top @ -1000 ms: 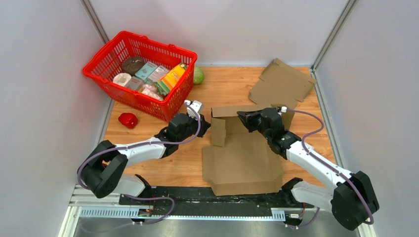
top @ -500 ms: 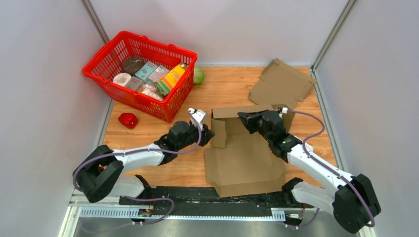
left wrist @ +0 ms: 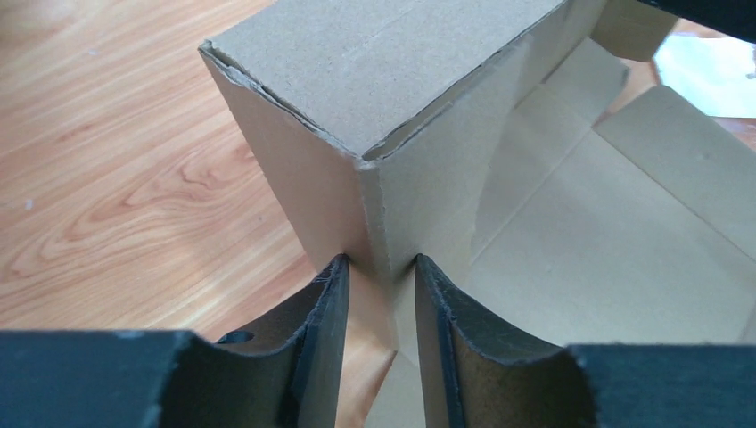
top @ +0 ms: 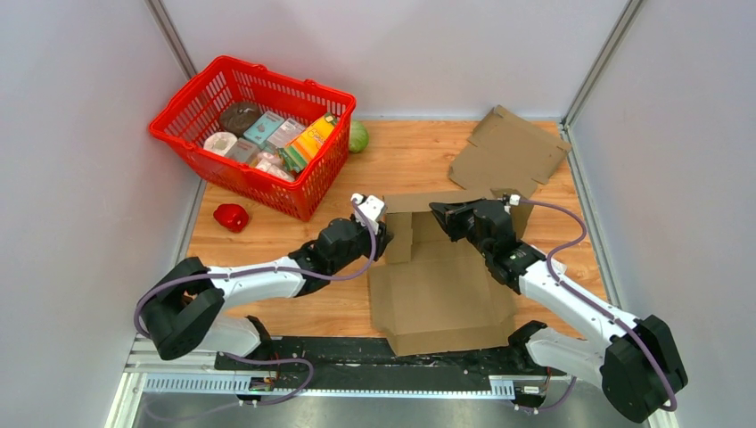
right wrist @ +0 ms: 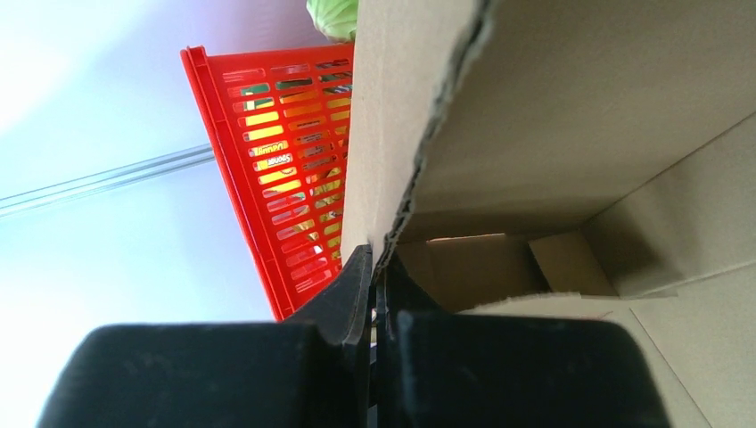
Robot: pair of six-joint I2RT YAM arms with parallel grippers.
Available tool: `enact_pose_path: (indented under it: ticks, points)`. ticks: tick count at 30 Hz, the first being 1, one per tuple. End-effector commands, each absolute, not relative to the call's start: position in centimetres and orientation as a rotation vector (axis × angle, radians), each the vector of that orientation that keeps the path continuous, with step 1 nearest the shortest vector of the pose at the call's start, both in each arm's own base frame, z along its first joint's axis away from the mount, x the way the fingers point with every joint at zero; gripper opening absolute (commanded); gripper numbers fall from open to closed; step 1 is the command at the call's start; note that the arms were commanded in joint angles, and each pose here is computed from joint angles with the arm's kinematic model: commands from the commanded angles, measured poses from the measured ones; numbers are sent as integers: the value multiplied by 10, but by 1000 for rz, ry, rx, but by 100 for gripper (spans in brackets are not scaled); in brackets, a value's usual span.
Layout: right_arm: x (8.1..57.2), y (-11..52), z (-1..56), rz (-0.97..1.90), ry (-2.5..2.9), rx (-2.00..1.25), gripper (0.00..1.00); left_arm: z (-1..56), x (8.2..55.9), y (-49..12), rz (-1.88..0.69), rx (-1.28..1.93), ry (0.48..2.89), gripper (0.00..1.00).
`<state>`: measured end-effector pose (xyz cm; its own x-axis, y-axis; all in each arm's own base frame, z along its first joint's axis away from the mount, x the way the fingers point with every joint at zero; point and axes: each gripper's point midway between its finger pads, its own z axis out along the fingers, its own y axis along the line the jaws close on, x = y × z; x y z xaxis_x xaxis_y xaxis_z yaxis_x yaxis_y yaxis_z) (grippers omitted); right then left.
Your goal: Fold the paper box
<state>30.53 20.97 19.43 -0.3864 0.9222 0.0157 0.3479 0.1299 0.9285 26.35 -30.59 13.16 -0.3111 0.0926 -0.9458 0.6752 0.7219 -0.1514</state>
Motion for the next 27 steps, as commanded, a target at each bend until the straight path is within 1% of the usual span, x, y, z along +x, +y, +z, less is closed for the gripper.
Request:
enact_pose_path:
  ticks: [1, 7, 11, 12, 16, 19, 20, 22, 23, 24, 26, 27]
  points:
    - [297, 208, 186, 1208, 1868, 1249, 1, 151, 286, -300, -464, 513, 1754, 36]
    - [296, 209, 195, 1214, 1879, 1298, 0, 143, 290, -293, -347, 449, 1750, 26]
    - [294, 217, 193, 1252, 1896, 1342, 0, 145, 291, -294, -305, 453, 1727, 25]
    - [294, 217, 197, 1260, 1892, 1336, 0, 145, 292, -293, -297, 449, 1727, 25]
    - [293, 220, 199, 1267, 1900, 1344, 0, 147, 296, -291, -276, 415, 1732, 39]
    - [293, 224, 199, 1305, 1894, 1370, 0, 152, 306, -289, -223, 359, 1735, 39]
    - [292, 226, 199, 1312, 1900, 1369, 0, 152, 310, -292, -202, 344, 1736, 37]
    - [290, 227, 201, 1327, 1895, 1384, 0, 159, 322, -284, -102, 251, 1742, 25]
    - [290, 228, 205, 1341, 1886, 1387, 0, 147, 326, -279, -24, 228, 1772, 18]
    - [289, 228, 206, 1350, 1877, 1404, 0, 138, 327, -257, 130, 189, 1808, 9]
    - [289, 231, 209, 1367, 1866, 1412, 0, 129, 331, -251, 236, 124, 1824, 1]
    - [289, 231, 209, 1374, 1858, 1429, 0, 123, 330, -239, 322, 95, 1827, 0]
